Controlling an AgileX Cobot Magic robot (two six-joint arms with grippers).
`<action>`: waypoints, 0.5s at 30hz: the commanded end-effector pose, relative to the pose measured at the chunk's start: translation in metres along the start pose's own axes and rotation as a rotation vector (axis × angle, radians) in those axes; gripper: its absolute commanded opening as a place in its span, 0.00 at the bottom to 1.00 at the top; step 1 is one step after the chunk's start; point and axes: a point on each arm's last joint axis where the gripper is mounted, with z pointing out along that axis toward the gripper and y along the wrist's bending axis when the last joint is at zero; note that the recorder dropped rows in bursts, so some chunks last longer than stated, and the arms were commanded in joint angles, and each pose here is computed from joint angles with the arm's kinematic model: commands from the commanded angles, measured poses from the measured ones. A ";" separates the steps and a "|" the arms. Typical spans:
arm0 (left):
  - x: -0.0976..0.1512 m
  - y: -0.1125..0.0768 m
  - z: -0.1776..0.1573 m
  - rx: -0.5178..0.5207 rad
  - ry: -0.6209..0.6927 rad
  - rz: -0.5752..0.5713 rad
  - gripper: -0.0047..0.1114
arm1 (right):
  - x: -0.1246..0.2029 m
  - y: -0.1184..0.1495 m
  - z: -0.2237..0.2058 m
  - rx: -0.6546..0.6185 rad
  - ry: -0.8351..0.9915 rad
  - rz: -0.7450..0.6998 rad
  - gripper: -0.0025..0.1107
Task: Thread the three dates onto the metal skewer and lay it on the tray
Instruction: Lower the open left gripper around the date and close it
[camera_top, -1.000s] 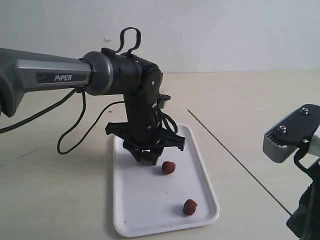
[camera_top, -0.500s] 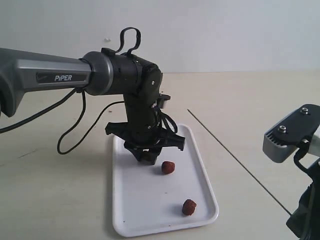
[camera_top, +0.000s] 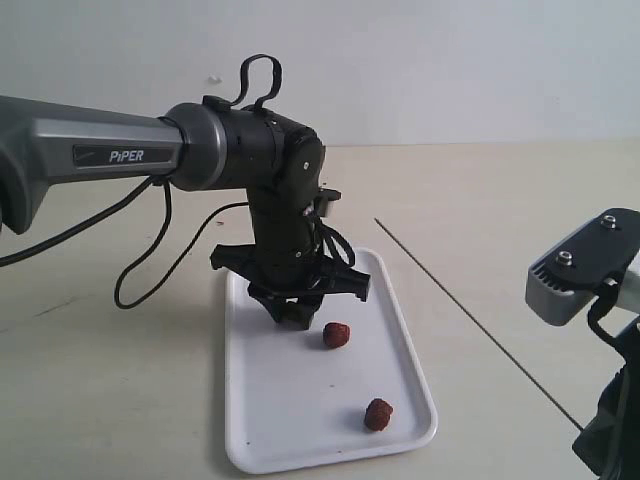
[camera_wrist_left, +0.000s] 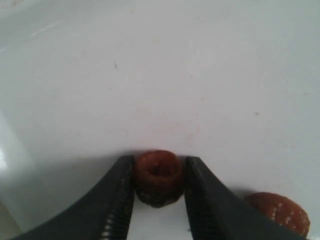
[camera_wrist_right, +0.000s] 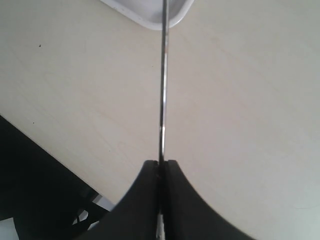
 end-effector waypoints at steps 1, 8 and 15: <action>0.001 0.001 0.004 -0.019 0.012 0.004 0.34 | 0.001 -0.001 -0.001 0.005 -0.011 0.000 0.02; 0.001 0.001 0.004 -0.019 0.012 0.004 0.34 | 0.001 -0.001 -0.001 0.005 -0.013 0.000 0.02; 0.001 0.001 0.004 -0.019 0.012 0.004 0.23 | 0.001 -0.001 -0.001 0.005 -0.013 0.000 0.02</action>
